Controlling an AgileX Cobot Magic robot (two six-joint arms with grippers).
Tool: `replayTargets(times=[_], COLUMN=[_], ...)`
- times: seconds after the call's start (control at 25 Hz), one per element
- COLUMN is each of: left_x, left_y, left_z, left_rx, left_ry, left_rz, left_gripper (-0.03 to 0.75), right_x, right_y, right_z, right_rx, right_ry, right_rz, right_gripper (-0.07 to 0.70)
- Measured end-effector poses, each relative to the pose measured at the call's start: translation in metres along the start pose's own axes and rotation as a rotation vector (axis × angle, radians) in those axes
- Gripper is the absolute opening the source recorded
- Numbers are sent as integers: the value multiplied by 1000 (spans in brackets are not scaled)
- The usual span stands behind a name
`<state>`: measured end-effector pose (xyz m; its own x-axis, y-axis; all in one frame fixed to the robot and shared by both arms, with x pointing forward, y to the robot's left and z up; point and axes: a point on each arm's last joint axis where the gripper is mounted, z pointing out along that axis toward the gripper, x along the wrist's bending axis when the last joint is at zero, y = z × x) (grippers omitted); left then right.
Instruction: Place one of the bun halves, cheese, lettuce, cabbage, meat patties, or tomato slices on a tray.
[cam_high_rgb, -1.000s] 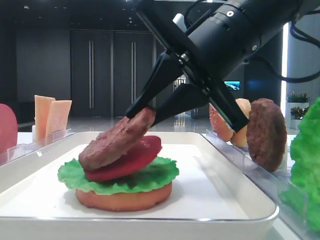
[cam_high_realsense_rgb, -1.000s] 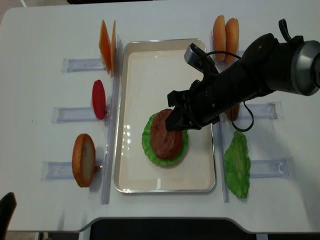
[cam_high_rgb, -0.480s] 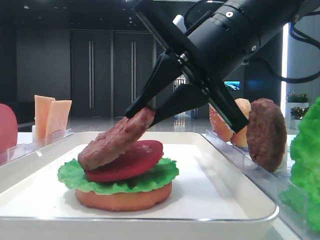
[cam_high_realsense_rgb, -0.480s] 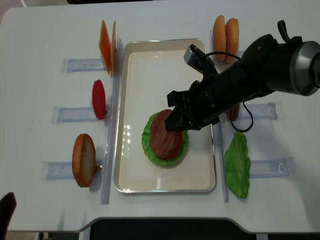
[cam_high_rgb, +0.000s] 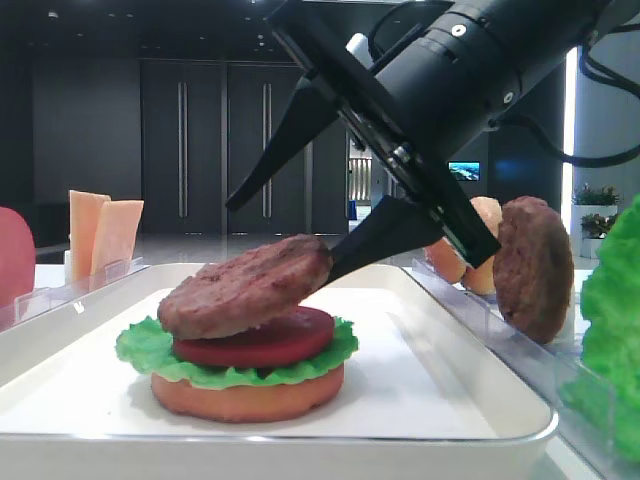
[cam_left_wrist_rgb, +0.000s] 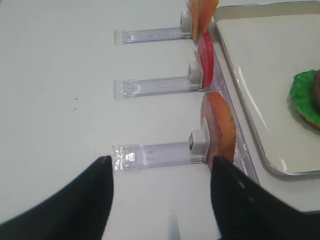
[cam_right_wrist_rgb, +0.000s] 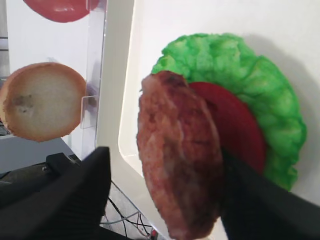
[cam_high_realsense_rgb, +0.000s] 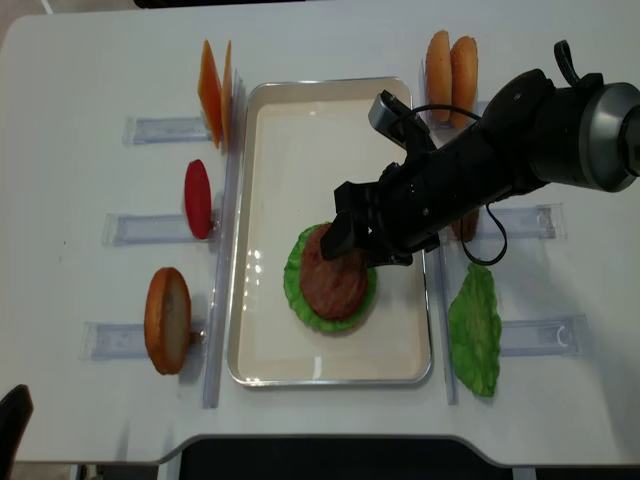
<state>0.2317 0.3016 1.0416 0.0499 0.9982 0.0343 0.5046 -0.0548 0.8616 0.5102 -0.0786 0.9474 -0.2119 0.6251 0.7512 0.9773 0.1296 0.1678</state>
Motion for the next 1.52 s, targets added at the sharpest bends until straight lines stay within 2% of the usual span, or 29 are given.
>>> replayTargets(times=[0.12, 0.36, 0.68, 0.96, 1.16, 1.28, 1.52], left_x=[0, 0, 0, 0, 0, 0, 0], left_y=[0, 0, 0, 0, 0, 0, 0], left_z=[0, 0, 0, 0, 0, 0, 0], left_rx=[0, 0, 0, 0, 0, 0, 0], left_ry=[0, 0, 0, 0, 0, 0, 0], left_rz=[0, 0, 0, 0, 0, 0, 0], left_gripper=[471, 471, 471, 471, 471, 471, 471], right_x=[0, 7, 29, 41, 48, 45, 17], right_y=[0, 1, 8, 12, 14, 17, 21], right_z=[-1, -17, -47, -79, -102, -116, -147], right_rx=[-1, -12, -54, -80, -79, -67, -13], right_ry=[-9, -109, -215, -414, -523, -587, -767], right_rz=[10, -28, -57, -70, -115, -98, -41], right_gripper=[440, 446, 446, 447, 447, 446, 445])
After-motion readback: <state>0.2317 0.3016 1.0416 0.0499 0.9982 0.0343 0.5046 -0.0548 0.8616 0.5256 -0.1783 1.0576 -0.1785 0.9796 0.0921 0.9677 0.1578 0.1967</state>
